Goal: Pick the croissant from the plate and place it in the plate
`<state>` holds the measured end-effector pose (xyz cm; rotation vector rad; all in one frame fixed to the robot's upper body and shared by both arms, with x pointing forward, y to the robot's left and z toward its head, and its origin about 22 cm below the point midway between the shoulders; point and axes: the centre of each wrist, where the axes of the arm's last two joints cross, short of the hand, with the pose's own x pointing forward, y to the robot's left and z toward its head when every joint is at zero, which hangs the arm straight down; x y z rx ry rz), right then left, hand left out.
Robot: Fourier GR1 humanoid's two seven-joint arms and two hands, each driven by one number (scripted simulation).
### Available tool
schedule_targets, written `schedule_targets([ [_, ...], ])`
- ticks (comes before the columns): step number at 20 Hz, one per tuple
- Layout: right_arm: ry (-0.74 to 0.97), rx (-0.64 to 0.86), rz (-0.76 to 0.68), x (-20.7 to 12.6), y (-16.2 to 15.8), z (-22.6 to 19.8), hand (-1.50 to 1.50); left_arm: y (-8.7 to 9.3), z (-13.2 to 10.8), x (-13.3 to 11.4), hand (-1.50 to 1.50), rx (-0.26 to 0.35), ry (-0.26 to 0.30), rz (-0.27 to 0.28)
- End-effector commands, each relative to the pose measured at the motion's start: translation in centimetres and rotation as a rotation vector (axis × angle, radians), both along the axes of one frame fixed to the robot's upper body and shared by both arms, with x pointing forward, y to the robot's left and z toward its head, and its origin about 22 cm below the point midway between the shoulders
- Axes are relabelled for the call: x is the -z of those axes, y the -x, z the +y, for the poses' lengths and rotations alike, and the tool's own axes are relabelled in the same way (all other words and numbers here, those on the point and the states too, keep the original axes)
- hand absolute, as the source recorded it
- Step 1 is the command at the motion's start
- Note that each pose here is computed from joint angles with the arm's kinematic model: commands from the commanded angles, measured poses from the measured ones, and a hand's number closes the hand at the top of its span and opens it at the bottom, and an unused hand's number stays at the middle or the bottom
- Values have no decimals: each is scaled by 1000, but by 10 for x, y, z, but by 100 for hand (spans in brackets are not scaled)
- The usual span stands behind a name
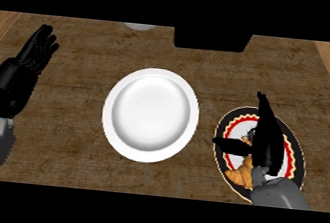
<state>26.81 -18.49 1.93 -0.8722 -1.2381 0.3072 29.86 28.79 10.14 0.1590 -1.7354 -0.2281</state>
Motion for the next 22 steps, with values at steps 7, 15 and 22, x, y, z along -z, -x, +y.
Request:
schedule_targets([
  [7, 139, -33, 612, -56, 2, 19, -150, 5, -8, 0, 0, 9, 7, -4],
  [15, 151, 39, 679, -75, -6, 13, -150, -4, -9, 1, 0, 6, 28, -3],
  [22, 195, 93, 819, -39, -8, -3, -150, -2, 1, 3, 0, 11, 8, -16],
])
